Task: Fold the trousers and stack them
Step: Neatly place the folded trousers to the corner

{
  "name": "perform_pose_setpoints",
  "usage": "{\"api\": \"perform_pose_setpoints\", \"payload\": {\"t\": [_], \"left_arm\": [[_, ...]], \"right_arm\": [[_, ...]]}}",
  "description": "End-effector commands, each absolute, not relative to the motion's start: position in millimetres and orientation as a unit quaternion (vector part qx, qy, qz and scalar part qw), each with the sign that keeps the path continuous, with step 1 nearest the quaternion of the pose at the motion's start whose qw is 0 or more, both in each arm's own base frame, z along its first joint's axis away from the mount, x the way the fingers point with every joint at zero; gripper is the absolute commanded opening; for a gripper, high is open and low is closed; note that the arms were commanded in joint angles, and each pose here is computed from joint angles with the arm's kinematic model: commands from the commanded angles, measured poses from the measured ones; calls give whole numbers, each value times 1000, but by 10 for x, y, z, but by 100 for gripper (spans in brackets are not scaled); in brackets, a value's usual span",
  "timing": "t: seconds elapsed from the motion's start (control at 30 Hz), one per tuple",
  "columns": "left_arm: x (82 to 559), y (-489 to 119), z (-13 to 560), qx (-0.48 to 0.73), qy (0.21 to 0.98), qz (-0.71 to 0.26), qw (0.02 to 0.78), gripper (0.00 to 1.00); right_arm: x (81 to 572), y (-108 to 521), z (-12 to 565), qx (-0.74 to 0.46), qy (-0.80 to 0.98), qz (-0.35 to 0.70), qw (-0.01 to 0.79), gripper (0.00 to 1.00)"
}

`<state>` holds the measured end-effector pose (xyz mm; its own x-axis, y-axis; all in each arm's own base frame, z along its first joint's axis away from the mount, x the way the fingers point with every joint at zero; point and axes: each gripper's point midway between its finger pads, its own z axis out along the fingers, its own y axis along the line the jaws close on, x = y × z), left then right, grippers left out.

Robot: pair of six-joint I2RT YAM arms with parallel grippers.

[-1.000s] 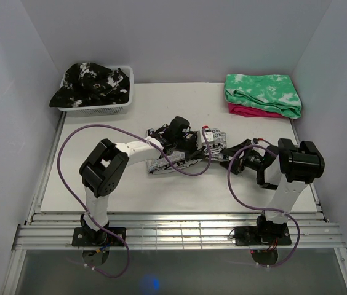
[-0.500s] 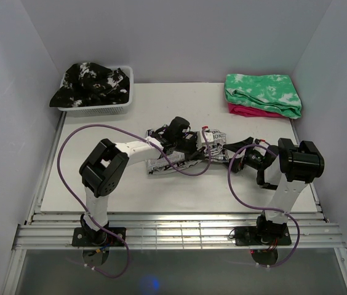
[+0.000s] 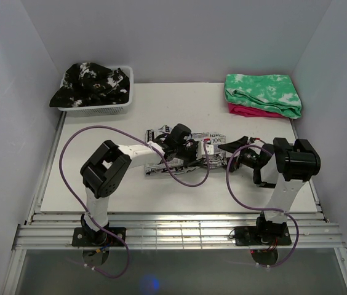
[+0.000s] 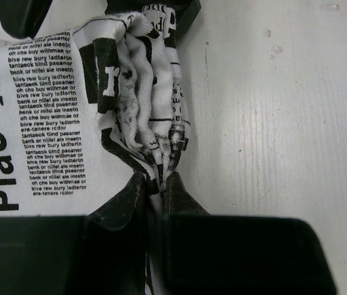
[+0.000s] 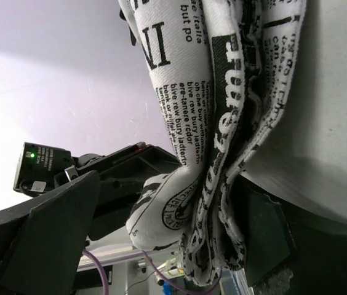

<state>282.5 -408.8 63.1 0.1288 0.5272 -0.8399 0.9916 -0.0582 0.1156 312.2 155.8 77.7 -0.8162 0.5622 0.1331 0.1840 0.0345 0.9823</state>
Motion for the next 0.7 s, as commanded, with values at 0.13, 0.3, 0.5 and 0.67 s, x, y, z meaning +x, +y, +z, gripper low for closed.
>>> {"api": "perform_pose_setpoints", "payload": {"t": [0.13,0.3,0.5,0.67], "left_arm": [[2876,-4187,976,667,525,-296,438,0],[2834,-4197,1033,679,501,-280,458,0],[2819,-4194,1062,680,496,-274,465,0],[2882,-4185,1123,667,508,-264,476,0]], "right_arm": [[3175,1648,689,227,720,635,166,90],[3282,1625,505,218,755,591,183,97],[3361,1814,457,165,795,554,185,73],[3340,1851,378,135,824,518,184,22]]}}
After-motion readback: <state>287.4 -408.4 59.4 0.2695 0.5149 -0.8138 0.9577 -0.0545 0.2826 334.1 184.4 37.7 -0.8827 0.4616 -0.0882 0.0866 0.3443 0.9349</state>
